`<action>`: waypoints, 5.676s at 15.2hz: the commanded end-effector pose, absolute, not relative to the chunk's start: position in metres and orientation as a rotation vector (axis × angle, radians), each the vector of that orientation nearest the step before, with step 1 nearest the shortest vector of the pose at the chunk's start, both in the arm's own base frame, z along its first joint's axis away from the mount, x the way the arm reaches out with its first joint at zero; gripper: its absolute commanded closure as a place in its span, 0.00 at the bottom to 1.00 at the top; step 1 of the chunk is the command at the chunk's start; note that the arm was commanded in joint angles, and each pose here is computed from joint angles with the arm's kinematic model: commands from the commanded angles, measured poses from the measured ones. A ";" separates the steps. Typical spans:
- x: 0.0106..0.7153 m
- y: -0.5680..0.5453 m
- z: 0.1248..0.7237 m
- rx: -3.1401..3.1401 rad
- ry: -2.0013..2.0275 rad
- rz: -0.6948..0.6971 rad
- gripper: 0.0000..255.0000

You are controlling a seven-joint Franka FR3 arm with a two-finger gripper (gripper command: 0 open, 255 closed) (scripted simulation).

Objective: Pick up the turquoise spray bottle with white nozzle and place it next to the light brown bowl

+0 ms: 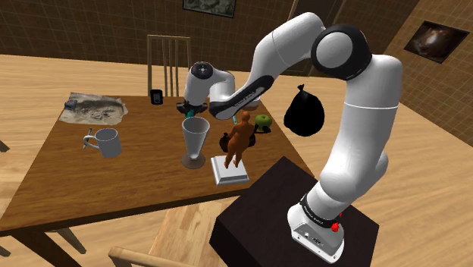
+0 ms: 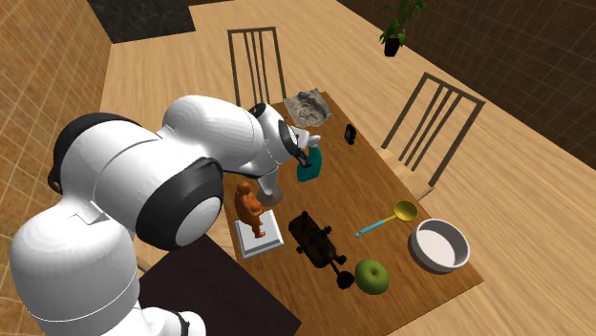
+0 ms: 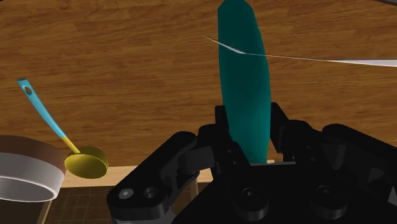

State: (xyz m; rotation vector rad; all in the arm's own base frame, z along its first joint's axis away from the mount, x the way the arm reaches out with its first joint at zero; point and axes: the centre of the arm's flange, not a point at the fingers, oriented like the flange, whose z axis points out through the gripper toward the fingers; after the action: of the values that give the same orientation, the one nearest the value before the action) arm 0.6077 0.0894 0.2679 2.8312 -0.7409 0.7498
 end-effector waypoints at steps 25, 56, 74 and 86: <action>0.608 0.089 0.407 2.831 -0.741 0.750 1.00; 0.606 0.036 0.548 2.831 -0.741 0.750 1.00; 0.600 -0.201 0.550 2.831 -0.741 0.750 1.00; 0.598 -0.301 0.529 2.831 -0.741 0.750 1.00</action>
State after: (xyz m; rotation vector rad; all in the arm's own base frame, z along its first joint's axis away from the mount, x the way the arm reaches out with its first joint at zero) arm 0.5969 -0.2999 0.5334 2.8316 -0.7414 0.7484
